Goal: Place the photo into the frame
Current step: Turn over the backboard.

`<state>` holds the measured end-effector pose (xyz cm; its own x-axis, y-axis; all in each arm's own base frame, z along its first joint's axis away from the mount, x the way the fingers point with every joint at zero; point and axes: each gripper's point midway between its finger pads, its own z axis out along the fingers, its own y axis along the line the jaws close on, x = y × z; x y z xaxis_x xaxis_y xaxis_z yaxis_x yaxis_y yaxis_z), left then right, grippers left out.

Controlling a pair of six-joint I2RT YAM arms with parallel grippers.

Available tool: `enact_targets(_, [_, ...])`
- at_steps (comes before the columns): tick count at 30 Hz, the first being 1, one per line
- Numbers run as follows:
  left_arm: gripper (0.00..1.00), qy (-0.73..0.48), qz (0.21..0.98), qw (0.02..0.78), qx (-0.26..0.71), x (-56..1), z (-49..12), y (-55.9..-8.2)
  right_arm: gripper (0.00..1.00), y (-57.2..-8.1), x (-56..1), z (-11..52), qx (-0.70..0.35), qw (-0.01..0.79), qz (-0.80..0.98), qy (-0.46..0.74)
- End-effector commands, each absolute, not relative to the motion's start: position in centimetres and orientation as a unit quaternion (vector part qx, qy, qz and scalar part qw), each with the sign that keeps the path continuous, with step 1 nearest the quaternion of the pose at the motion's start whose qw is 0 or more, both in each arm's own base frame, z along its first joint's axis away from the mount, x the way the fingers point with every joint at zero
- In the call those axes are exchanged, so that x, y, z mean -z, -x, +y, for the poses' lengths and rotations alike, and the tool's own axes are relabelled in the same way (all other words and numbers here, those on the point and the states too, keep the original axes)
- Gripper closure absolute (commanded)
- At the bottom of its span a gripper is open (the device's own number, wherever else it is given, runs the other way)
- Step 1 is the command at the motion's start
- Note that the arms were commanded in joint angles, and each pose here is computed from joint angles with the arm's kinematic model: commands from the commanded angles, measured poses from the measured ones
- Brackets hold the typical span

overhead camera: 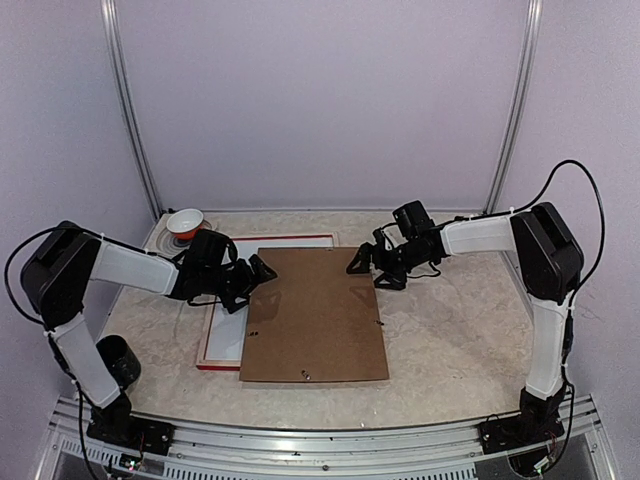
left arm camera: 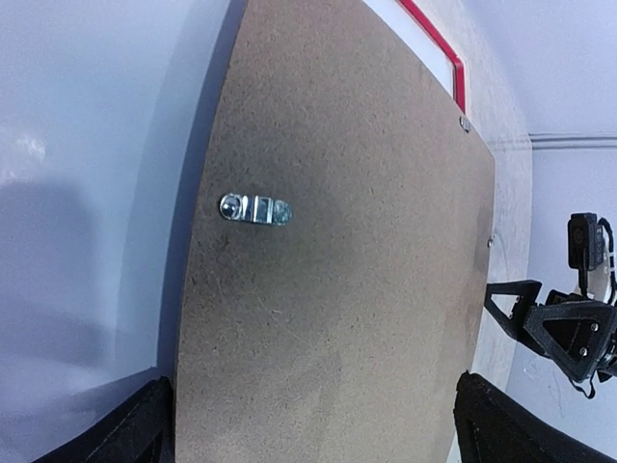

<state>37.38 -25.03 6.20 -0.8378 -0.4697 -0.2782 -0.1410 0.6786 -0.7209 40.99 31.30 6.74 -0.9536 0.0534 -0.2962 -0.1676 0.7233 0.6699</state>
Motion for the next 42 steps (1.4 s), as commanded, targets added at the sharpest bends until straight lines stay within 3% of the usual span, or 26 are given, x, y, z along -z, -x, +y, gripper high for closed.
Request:
enact_targets(1, [0.01, 0.159, 0.888, 0.269, 0.338, -8.7, -24.3, -38.6, 0.01, -41.7, -7.8, 30.4, -0.362, 0.168, 0.916, 0.031])
enact_targets(19, [0.01, 0.155, 0.894, 0.263, 0.329, -7.9, -24.3, -38.2, 0.01, -45.3, -10.4, 28.9, -0.336, 0.215, 0.917, 0.021])
enact_targets(42, [0.01, 0.154, 0.893, 0.257, 0.337, -7.5, -24.8, -37.7, 0.01, -47.1, -8.1, 29.4, -0.326, 0.210, 0.921, 0.020])
